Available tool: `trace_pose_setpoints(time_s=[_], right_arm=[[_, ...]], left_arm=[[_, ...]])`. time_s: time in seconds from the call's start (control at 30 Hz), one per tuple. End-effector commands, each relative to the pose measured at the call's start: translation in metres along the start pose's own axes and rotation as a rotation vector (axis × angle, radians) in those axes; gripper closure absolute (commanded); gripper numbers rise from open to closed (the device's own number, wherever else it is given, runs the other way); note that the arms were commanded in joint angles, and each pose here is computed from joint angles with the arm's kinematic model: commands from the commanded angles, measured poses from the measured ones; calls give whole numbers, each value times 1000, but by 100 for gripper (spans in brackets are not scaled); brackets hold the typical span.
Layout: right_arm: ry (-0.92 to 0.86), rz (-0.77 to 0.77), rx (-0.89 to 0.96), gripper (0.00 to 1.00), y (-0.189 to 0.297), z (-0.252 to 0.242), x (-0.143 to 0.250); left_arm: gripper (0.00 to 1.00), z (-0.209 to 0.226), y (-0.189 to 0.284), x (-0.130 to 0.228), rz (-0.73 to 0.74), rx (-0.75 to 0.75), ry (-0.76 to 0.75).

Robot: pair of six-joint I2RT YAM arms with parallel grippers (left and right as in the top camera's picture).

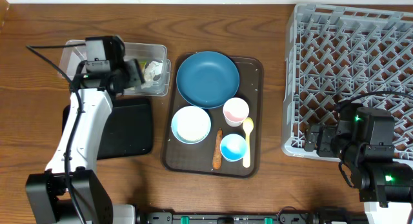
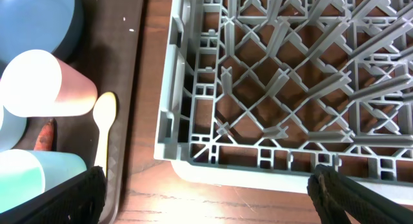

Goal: Sort waste into correct bins and load items into the dishwasher rack
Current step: 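Carry the yellow wrapper to the clear bin and release it, then reach the left gripper to the pink cup and grasp it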

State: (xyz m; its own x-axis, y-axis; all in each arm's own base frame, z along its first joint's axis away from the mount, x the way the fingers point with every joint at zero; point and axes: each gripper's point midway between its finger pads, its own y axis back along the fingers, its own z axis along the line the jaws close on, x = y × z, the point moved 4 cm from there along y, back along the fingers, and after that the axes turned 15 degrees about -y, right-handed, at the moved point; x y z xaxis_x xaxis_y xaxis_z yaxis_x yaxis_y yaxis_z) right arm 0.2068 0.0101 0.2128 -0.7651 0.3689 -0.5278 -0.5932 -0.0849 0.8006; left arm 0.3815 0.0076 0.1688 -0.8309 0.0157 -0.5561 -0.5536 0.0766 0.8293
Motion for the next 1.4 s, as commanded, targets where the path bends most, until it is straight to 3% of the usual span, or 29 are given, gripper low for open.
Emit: trace_pose_setpoints(time_s=[0.0,0.23,0.57,0.83,1.13,1.23,1.37], right_arm=[[7,-12,-15,1,5,4,-3],[7,-11,-15,1,5,4,-3],[7,-12,-15,1,5,4,-3],[7,-11,-15,1,5,4,-3],[7,-8,-14,1,5,4,-3],[7,-6,-13,1,5,4,-2],[7,-4,-12,1,5,4,-2]], left_arm=[[31,-37,15,0,2,216,-23],[23,-91,43,14,39,338,-126],[17,-191,36,50,127,454,-379],[16,-229,12,71,167,432,-493],[19,-236,-26,85,233,411,-477],[30,-238,-37,91,264,413,-448],[62,-238,-46,96,294,405,-412]])
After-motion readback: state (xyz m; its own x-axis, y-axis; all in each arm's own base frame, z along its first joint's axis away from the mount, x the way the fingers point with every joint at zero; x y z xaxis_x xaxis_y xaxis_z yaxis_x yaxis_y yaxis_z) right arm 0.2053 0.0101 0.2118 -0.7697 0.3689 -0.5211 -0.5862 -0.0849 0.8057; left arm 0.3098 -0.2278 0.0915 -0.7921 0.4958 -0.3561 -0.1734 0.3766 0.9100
